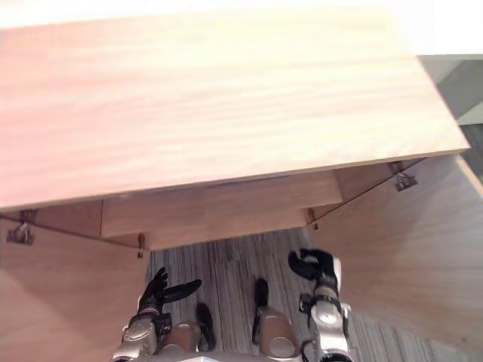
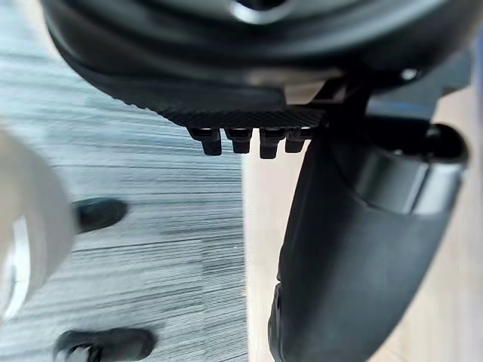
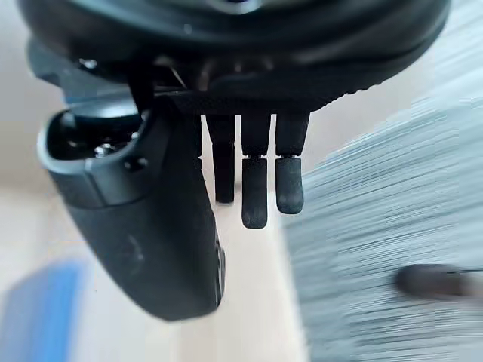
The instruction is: Walk over to the cabinet, pick up the folder, carry it to the office cabinet, place the folder inside the office cabinet, then close the office cabinet door
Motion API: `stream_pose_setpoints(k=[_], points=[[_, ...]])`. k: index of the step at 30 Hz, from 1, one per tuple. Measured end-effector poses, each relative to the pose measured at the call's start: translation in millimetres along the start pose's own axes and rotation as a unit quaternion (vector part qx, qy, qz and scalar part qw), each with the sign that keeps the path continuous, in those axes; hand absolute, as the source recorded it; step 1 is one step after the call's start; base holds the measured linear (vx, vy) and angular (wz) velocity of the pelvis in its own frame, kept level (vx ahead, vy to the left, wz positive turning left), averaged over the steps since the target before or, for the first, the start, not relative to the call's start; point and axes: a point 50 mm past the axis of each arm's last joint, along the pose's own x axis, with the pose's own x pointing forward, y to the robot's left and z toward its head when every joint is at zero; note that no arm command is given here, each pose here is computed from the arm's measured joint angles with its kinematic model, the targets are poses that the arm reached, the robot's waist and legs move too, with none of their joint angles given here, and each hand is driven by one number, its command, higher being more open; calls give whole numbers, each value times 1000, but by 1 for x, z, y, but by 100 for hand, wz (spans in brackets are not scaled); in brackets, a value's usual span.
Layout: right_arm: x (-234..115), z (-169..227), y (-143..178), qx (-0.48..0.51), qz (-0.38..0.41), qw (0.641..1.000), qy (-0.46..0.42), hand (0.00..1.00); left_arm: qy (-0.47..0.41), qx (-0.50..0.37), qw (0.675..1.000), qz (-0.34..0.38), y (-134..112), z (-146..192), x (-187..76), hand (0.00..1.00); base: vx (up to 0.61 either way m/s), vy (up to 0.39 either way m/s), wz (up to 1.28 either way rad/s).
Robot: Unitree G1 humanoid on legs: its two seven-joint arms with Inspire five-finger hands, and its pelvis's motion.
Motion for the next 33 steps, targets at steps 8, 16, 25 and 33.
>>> stream_pose_setpoints(k=[8,16,25,33], points=[[-13,-49,-9,133,-55,982,119,100,52,15,999,-5,3,-21,-4,100,-27,1,-39],[-16,-33,-52,317,-173,931,60,100,94,-6,995,14,7,-48,-17,100,-115,-26,-49],[1,74,-116,373,-233,884,-159,100,102,-4,995,3,4,-57,-24,100,9,-43,-40],[14,174,-147,358,-197,866,-288,100,75,29,996,-36,-8,-49,-22,100,-14,-31,-11]])
